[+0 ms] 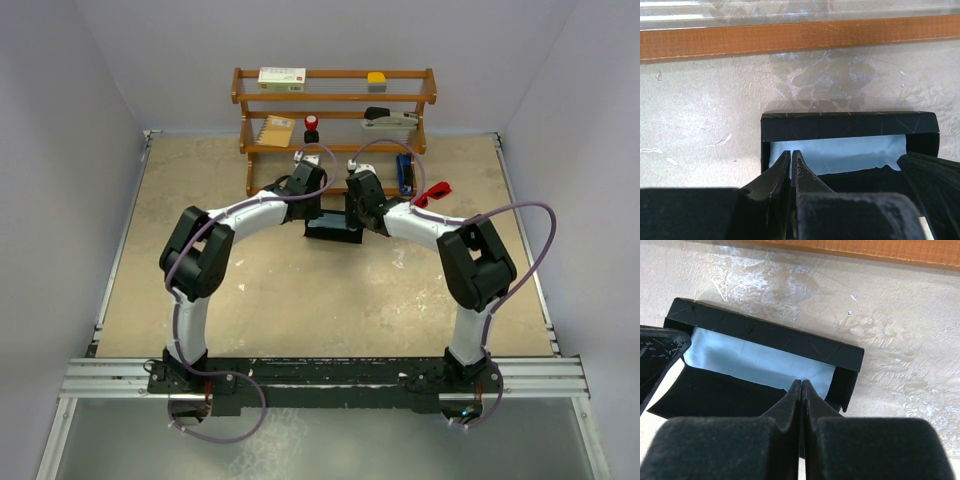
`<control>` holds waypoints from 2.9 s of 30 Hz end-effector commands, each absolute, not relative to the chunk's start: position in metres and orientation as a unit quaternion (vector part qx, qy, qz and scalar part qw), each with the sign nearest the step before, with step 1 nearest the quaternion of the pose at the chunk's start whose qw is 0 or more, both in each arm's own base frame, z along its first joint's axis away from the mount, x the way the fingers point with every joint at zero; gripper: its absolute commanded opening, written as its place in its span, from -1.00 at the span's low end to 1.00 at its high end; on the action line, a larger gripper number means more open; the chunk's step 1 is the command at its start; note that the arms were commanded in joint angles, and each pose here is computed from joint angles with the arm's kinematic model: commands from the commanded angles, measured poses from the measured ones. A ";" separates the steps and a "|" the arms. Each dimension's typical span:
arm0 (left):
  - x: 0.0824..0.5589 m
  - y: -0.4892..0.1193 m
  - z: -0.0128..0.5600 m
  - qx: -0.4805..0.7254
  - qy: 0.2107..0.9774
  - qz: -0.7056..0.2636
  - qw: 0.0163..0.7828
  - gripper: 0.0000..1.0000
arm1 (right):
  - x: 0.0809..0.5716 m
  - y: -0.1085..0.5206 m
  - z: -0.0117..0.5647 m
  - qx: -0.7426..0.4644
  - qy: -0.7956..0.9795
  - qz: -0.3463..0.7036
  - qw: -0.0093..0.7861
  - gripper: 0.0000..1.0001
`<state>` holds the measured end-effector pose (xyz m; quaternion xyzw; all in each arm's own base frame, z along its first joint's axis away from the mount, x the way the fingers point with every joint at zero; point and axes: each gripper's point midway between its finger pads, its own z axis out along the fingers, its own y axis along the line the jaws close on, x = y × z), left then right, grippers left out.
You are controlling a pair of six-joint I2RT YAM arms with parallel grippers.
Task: Organize the sunglasses
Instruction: Place the glasses cleaning cloth in the sunglasses case, then adjust the sunglasses case at the center of the board.
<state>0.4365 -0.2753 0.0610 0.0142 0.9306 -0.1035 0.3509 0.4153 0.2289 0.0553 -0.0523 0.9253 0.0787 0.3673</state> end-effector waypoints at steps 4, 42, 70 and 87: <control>0.439 -0.295 0.085 0.018 0.915 -0.149 0.376 -1.00 | 0.423 0.239 0.086 -0.054 0.909 0.098 0.402 -1.00; 0.496 -0.297 0.066 0.031 0.899 -0.091 0.427 -1.00 | 0.320 0.226 0.107 -0.056 0.907 0.133 0.397 -1.00; 0.412 -0.280 0.070 0.036 0.911 -0.088 0.401 -1.00 | 0.315 0.220 0.091 -0.052 0.912 0.121 0.388 -1.00; 0.359 -0.289 0.064 0.039 0.916 -0.103 0.385 -1.00 | 0.309 0.209 0.095 -0.039 0.913 0.107 0.392 -1.00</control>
